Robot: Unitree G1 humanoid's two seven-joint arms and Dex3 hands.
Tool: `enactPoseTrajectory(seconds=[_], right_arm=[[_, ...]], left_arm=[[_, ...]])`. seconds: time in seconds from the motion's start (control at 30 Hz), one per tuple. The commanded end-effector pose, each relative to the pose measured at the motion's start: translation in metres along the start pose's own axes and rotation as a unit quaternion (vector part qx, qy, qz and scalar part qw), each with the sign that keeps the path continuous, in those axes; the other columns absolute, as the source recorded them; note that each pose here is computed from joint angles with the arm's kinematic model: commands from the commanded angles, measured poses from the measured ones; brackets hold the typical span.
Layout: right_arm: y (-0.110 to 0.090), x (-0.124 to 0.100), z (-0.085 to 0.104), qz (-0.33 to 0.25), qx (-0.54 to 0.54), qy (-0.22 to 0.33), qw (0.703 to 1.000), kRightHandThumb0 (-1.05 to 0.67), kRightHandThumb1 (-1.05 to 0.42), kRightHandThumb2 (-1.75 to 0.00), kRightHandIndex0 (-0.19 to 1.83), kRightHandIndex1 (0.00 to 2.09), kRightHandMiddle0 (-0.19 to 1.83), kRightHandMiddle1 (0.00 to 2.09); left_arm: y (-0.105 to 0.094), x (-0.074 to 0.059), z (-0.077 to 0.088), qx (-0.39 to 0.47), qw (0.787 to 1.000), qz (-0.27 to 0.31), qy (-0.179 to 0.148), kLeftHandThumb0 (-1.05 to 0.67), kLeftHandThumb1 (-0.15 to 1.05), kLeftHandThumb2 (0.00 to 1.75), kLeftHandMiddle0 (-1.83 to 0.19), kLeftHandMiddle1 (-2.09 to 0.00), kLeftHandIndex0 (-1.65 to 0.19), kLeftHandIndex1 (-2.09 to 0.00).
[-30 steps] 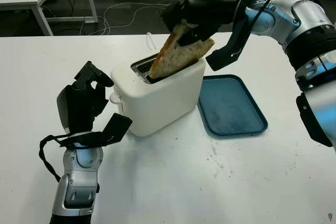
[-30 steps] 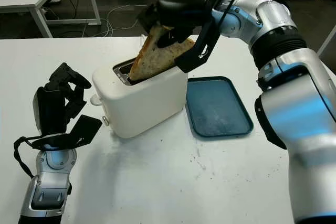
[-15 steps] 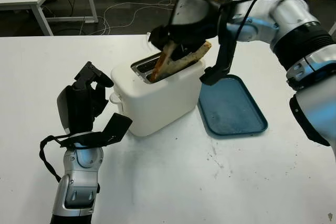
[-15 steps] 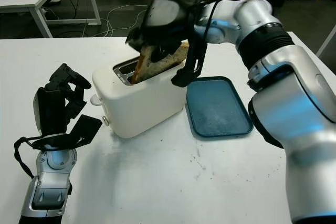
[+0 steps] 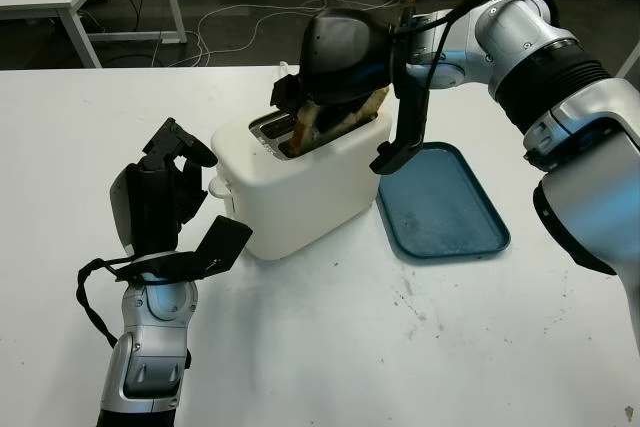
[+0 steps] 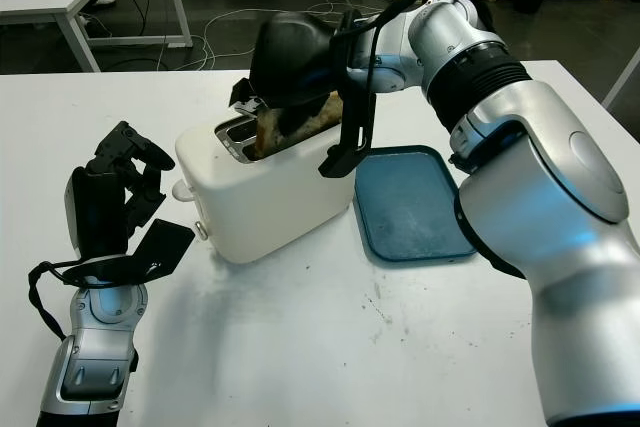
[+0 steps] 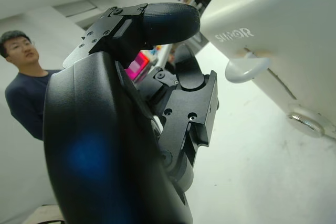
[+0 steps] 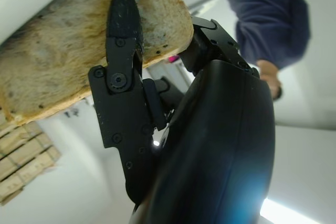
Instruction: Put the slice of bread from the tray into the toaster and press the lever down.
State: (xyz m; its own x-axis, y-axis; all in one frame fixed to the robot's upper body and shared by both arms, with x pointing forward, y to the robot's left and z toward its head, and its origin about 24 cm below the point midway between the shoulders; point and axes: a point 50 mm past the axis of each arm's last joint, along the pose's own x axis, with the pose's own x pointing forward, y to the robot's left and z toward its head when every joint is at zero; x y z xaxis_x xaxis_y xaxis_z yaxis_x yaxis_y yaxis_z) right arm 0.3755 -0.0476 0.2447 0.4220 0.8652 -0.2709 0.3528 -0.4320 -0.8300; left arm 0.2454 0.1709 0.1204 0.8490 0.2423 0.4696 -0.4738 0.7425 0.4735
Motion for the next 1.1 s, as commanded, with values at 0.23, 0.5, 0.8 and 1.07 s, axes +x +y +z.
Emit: enactPoseTrajectory(seconds=[0.23, 0.5, 0.8, 1.07], right_arm=[[-0.021, -0.013, -0.012, -0.057, 0.025, 0.02, 0.998, -0.78, -0.92, -0.15, 0.25, 1.01, 0.53, 0.35], [-0.032, -0.03, -0.025, -0.107, 0.042, 0.056, 0.992, -0.67, -0.92, -0.15, 0.31, 1.1, 0.59, 0.31], [0.001, -0.086, -0.049, -0.286, 0.179, 0.186, 0.923, -0.52, -0.92, -0.21, 0.68, 1.27, 0.88, 0.54], [0.133, -0.118, 0.013, -0.352, 0.424, 0.323, 0.769, -0.44, -0.92, -0.39, 0.76, 1.73, 0.51, 1.67]], left_arm=[[-0.001, -0.001, 0.002, 0.005, 1.0, -0.001, -0.001, 0.1, 0.92, 0.53, -1.0, -1.75, -0.58, -1.75], [-0.001, -0.001, 0.0, 0.003, 1.0, -0.001, -0.008, 0.11, 0.92, 0.53, -0.99, -1.75, -0.58, -1.75], [0.005, 0.001, 0.0, 0.022, 1.0, -0.001, -0.01, 0.11, 0.92, 0.5, -0.99, -1.75, -0.56, -1.75], [0.016, 0.011, 0.005, 0.05, 0.998, -0.017, -0.04, 0.07, 0.92, 0.44, -0.99, -1.75, -0.6, -1.75]])
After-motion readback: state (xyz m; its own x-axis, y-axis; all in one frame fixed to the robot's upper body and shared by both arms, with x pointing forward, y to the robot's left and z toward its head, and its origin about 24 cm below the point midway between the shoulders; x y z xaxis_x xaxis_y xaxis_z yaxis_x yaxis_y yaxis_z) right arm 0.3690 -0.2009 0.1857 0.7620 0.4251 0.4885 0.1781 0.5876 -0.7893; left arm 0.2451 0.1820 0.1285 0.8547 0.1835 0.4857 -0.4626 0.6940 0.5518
